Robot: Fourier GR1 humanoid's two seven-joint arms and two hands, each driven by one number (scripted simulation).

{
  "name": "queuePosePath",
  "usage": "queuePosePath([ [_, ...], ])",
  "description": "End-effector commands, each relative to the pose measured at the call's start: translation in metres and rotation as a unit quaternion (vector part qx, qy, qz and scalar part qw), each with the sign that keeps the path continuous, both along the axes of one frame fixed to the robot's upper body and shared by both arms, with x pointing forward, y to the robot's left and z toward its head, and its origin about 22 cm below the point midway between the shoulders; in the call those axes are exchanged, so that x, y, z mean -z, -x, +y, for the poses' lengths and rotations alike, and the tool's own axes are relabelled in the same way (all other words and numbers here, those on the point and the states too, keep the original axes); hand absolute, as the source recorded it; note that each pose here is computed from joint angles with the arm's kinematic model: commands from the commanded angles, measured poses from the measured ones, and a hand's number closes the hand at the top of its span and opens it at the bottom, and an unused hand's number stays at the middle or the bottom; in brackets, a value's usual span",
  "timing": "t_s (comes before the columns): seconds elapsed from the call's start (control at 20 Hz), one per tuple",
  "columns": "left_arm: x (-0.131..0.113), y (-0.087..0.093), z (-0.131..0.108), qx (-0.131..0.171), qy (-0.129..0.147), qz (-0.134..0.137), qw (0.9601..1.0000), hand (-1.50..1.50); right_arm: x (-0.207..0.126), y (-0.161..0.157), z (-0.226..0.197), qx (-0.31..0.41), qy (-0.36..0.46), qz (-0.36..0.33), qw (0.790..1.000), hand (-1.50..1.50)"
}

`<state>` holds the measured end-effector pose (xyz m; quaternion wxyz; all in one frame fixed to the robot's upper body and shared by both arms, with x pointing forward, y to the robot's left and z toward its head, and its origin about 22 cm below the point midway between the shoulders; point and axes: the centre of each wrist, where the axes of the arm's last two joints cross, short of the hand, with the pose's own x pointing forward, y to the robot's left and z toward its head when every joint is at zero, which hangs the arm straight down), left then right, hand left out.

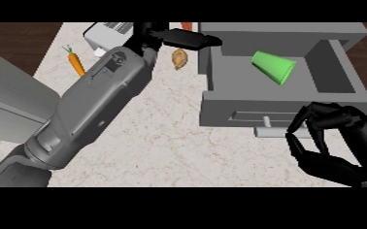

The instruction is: Pick up the cup, place it into the drawer and close the drawer

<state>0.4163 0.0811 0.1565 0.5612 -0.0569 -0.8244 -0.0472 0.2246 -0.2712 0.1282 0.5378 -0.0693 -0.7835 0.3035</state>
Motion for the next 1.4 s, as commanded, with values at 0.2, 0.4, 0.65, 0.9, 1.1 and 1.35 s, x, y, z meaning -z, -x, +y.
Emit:
queuePosePath([
  [0.2, 0.006, 0.026, 0.064, -0.009, 0.024, 0.009, 0.9996, -1.50, 0.027, -0.032, 0.020, 0.020, 0.098, -0.015, 0.995, 1.50],
  [0.4, 0.025, 0.034, 0.087, -0.018, 0.029, 0.016, 0.9993, -1.50, 0.039, -0.049, 0.031, 0.013, 0.193, -0.032, 0.981, 1.50],
  [0.65, 0.035, 0.053, 0.127, -0.014, 0.023, 0.018, 0.9995, -1.50, 0.083, -0.068, 0.054, 0.015, 0.282, -0.032, 0.959, 1.50],
  [0.9, 0.040, 0.058, 0.150, -0.022, 0.036, 0.017, 0.9990, -1.50, 0.114, -0.109, 0.063, 0.012, 0.330, -0.041, 0.943, 1.50],
  [1.1, 0.047, 0.075, 0.165, -0.030, 0.026, 0.022, 0.9990, -1.50, 0.125, -0.139, 0.065, 0.023, 0.323, -0.026, 0.946, 1.50],
  [1.35, 0.063, 0.085, 0.185, -0.022, 0.036, 0.020, 0.9989, -1.50, 0.142, -0.161, 0.059, 0.015, 0.322, 0.000, 0.947, 1.50],
])
